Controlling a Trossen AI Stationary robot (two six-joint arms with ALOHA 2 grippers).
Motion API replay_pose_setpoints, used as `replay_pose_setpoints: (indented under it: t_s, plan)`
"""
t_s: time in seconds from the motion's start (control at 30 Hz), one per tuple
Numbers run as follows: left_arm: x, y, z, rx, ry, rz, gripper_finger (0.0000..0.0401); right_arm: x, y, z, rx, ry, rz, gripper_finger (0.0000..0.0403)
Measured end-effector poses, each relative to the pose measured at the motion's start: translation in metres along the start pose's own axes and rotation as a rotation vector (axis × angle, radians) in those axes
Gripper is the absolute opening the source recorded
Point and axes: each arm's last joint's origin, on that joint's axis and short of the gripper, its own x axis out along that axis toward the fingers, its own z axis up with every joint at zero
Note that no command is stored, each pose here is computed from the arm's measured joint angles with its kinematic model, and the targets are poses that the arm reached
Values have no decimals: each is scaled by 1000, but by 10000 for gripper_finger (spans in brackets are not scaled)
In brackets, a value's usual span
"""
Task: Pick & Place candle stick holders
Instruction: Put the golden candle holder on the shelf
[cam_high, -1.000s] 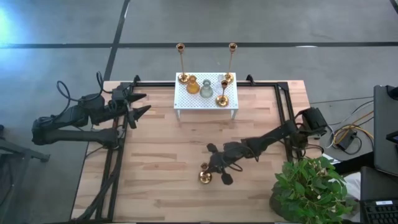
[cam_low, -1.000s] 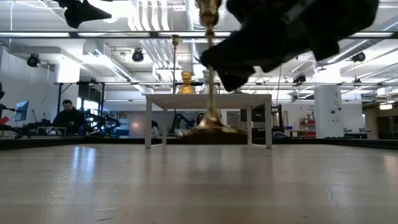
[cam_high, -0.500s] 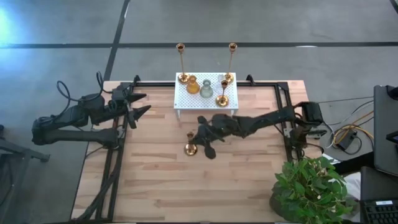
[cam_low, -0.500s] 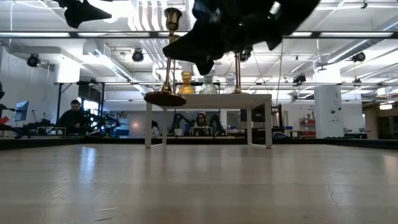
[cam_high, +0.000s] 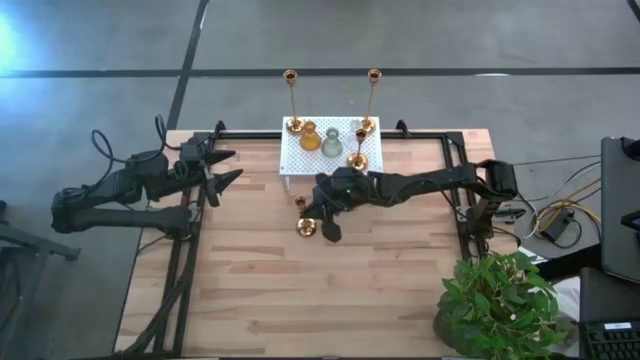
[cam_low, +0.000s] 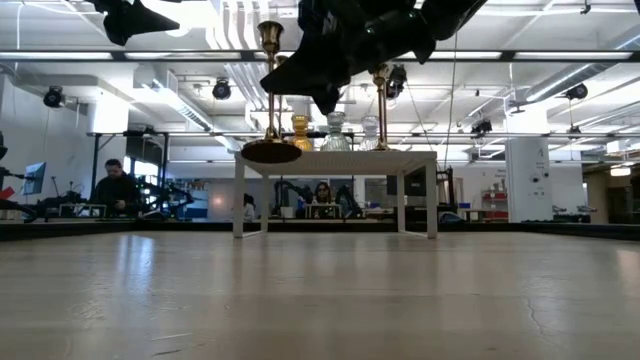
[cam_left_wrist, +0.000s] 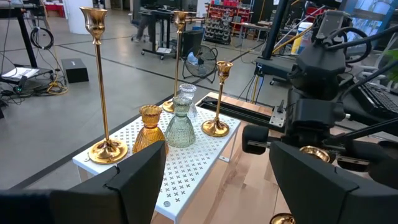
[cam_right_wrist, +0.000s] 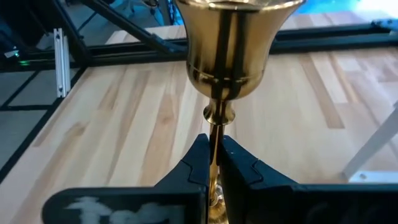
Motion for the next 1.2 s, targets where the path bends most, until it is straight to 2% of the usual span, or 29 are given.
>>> replay_pose_setpoints:
  t_s: [0.23,0.37,0.5,0.63,0.73,0.8,0.87,0.93,1.13,1.2]
  plan:
    - [2,0,0,-8,3,5,292,0,1,-2,48,21,0,10]
    - [5,0,2,-28,-22,69,292,0,1,-2,64,21,0,11]
    - [15,-5,-2,-23,32,14,292,0,0,-2,66,18,-2,11]
    - [37,-22,-15,6,141,-45,291,-3,-2,0,67,6,-9,11]
    - [51,-34,-29,43,192,65,291,-9,-5,6,71,-15,-20,11]
    - [57,-44,-34,-1,178,124,291,-16,-7,12,69,-39,-49,11]
    - [58,-55,-42,-36,161,126,291,-24,-8,19,66,-67,-67,11]
    - [53,-70,-38,-119,60,120,290,-33,-8,27,53,-98,-84,11]
    - [30,-96,-76,-11,-54,356,290,-52,-11,39,40,-139,-102,11]
    - [25,-100,-78,-25,-110,405,291,-54,-11,40,38,-139,-104,11]
